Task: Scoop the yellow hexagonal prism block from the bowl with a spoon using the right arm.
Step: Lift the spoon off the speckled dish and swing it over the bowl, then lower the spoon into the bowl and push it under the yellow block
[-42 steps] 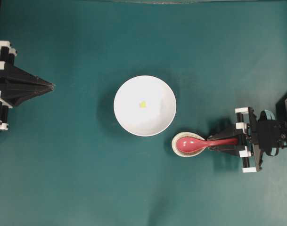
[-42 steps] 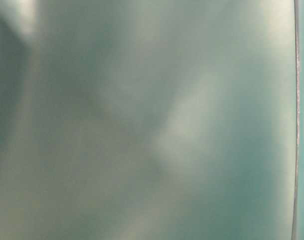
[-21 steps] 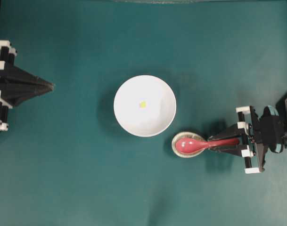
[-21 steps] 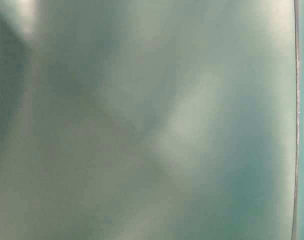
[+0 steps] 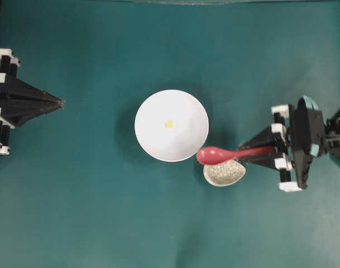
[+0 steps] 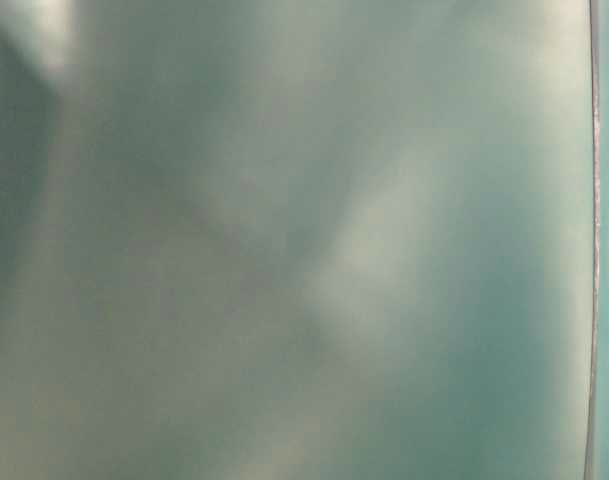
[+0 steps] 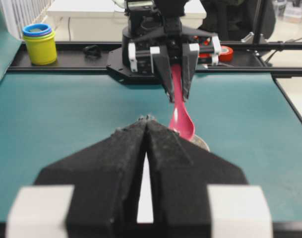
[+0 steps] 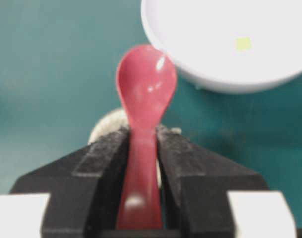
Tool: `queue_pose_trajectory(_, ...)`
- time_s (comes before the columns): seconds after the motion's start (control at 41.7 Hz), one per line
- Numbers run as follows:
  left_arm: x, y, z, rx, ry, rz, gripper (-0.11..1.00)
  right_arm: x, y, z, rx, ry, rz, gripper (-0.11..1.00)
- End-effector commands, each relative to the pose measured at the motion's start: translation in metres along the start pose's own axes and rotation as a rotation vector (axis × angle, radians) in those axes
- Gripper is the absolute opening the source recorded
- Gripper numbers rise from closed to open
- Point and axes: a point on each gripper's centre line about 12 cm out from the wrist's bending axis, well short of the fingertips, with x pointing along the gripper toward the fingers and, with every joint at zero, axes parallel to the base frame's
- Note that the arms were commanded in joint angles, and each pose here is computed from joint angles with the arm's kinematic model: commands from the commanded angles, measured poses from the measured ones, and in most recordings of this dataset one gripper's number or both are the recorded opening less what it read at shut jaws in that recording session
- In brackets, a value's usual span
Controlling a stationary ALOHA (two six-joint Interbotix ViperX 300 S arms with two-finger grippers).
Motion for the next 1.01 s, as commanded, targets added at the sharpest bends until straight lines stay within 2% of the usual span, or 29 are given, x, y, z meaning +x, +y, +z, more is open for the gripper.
queue_pose_trajectory(0.0,0.002,0.0,0.008,0.003,-0.021,-0.002,0.0,-0.001,-0.005,0.028,0.021,0.029,0.01,0.24)
queue_pose_trajectory(0.216,0.002,0.0,0.007,0.002,-0.009,-0.002,0.0,0.003,-0.028,0.06,0.051,0.16,-0.006,0.24)
queue_pose_trajectory(0.504,0.002,0.0,0.004,0.003,0.015,0.0,0.0,0.022,-0.06,0.079,0.049,0.304,-0.048,0.24)
queue_pose_trajectory(0.768,0.001,0.0,0.005,0.005,0.018,0.0,0.0,0.053,-0.069,0.085,0.024,0.461,-0.032,0.24)
queue_pose_trajectory(0.984,0.001,0.0,0.005,0.005,0.017,-0.002,0.0,0.071,-0.073,0.091,-0.009,0.538,-0.022,0.24)
